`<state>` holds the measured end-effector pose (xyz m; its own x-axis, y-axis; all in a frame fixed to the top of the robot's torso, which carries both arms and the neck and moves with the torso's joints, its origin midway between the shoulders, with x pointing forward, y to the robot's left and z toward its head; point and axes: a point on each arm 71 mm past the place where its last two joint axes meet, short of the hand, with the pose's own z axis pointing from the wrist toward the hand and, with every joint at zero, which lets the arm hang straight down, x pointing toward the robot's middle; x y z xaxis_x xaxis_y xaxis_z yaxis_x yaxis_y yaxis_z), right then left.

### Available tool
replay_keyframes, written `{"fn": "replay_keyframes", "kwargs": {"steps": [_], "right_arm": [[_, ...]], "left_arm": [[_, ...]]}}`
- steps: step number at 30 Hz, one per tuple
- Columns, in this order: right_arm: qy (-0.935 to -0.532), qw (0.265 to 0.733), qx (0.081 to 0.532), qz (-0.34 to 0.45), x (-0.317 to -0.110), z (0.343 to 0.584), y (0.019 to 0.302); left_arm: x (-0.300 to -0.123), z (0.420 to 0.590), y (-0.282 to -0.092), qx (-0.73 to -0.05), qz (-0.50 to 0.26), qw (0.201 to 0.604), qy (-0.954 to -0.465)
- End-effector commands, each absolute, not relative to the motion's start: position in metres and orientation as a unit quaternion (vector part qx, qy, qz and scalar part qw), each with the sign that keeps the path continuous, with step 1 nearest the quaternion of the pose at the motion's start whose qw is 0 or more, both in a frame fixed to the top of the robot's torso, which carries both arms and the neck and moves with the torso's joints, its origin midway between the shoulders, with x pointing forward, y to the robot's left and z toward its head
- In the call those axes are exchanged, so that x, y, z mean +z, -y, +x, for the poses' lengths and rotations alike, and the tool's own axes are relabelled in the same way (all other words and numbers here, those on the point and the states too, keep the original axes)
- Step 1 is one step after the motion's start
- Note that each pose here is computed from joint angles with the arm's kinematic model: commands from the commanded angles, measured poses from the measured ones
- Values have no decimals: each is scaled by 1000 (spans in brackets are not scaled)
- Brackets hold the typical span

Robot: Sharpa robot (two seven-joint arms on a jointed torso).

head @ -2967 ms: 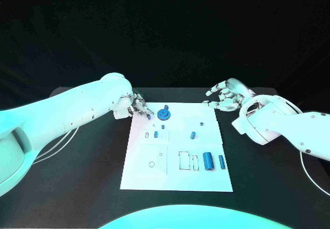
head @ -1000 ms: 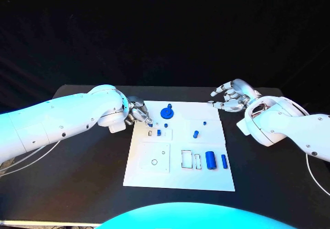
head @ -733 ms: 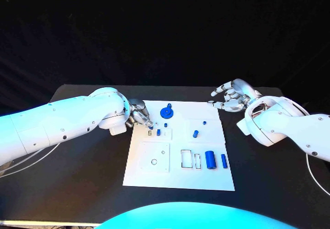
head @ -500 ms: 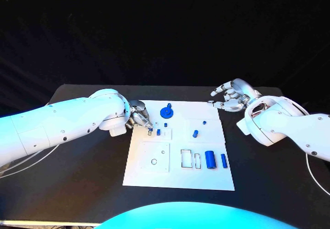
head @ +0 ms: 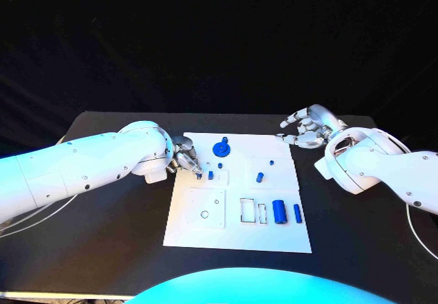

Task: Assemble the parts on the task board

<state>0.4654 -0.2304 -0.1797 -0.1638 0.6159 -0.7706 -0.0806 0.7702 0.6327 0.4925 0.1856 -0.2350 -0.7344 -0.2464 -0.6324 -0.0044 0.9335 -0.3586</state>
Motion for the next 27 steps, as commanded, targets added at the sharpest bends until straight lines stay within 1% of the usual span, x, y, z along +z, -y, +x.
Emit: {"fn": "replay_keyframes", "kwargs": {"steps": [1, 18, 27], "right_arm": [[-709, 620, 283, 181, -180, 465, 229], [-710, 620, 283, 181, -180, 465, 230], [-709, 620, 282, 181, -180, 465, 230]], "left_arm": [[-236, 492, -185, -163, -55, 353, -920], [-237, 491, -185, -157, -44, 345, -924], [-237, 492, -186, -153, -41, 349, -924]]}}
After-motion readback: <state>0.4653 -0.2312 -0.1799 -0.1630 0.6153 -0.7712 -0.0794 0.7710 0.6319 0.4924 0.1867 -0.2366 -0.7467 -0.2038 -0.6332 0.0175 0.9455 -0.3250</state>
